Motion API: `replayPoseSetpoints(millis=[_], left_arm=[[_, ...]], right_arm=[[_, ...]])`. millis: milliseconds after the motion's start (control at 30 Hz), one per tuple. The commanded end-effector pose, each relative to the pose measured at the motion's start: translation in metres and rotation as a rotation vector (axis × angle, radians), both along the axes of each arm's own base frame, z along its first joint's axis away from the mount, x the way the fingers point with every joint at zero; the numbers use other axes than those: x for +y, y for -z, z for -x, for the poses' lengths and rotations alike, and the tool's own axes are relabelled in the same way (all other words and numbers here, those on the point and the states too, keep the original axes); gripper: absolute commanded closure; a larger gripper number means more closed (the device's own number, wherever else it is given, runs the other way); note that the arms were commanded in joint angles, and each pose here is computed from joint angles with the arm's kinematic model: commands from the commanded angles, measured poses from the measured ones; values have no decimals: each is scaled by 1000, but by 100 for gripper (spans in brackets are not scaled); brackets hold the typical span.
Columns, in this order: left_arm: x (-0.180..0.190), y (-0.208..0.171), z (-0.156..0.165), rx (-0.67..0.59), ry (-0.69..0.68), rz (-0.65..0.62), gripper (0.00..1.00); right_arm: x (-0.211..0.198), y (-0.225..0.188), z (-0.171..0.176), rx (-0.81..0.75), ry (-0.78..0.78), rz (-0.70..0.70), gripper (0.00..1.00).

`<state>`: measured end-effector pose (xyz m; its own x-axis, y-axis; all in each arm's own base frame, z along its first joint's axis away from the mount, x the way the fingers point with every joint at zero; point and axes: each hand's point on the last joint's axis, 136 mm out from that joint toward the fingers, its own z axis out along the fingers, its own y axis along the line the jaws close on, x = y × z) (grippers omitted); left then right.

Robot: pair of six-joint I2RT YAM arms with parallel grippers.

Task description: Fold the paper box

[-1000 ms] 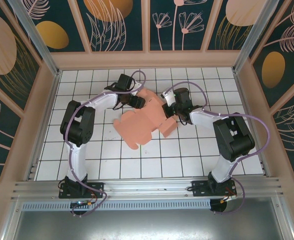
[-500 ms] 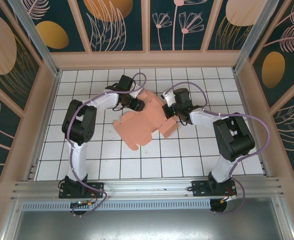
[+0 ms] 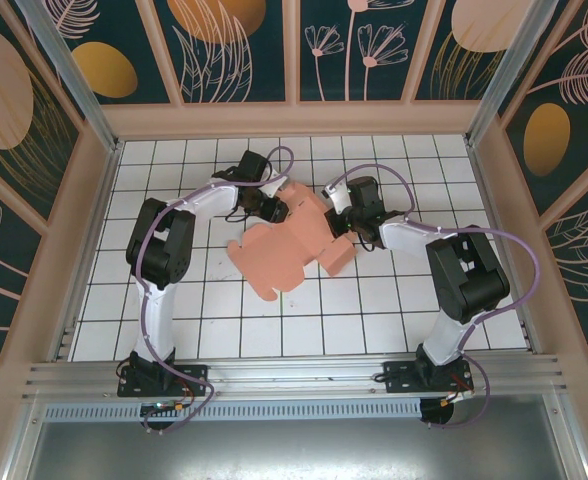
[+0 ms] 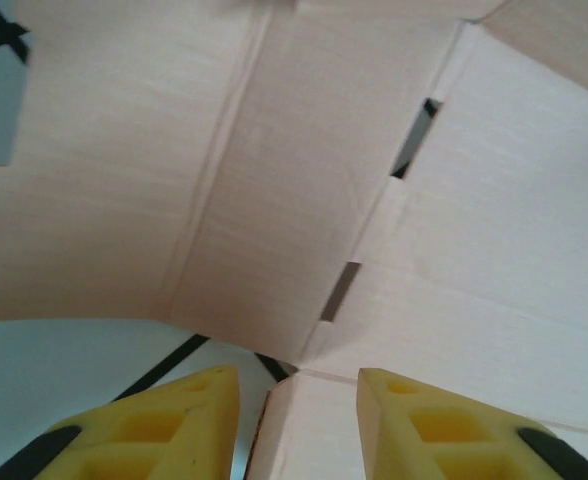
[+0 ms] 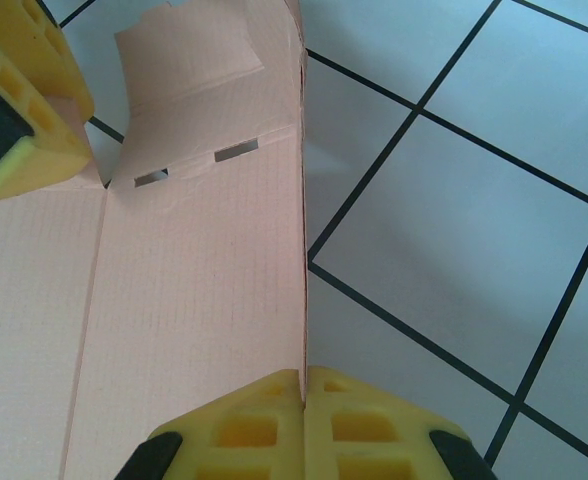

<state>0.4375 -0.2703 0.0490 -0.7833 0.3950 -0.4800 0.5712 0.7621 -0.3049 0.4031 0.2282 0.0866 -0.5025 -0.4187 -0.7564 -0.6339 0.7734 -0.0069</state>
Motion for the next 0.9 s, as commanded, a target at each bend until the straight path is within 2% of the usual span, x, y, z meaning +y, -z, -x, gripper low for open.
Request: replayPoseSetpoints(millis=[0,133,300,400,600,667,867], left_arm=[[-7,-16,14,32,38,70,65],[-3,-9,21,62,24,64,64],[-13,-17,42,64,70,115,55],[-12,-12,46,82,56,120,54],[-23,-8,49,128,42,197,65],[-24,-5,48,140,35,203,72],[-13,28,45,188,-39,121,71]], right_arm=[[-4,-10,-5,-30,8,13,100],[-4,-10,-5,-30,11,15,100],[-6,-5,-7,-23,17,31,100],[-5,-5,-8,-22,17,30,100],[-4,0,-7,-10,15,38,100],[-3,0,-7,-10,15,44,100],[-2,-1,-6,-13,14,47,100]])
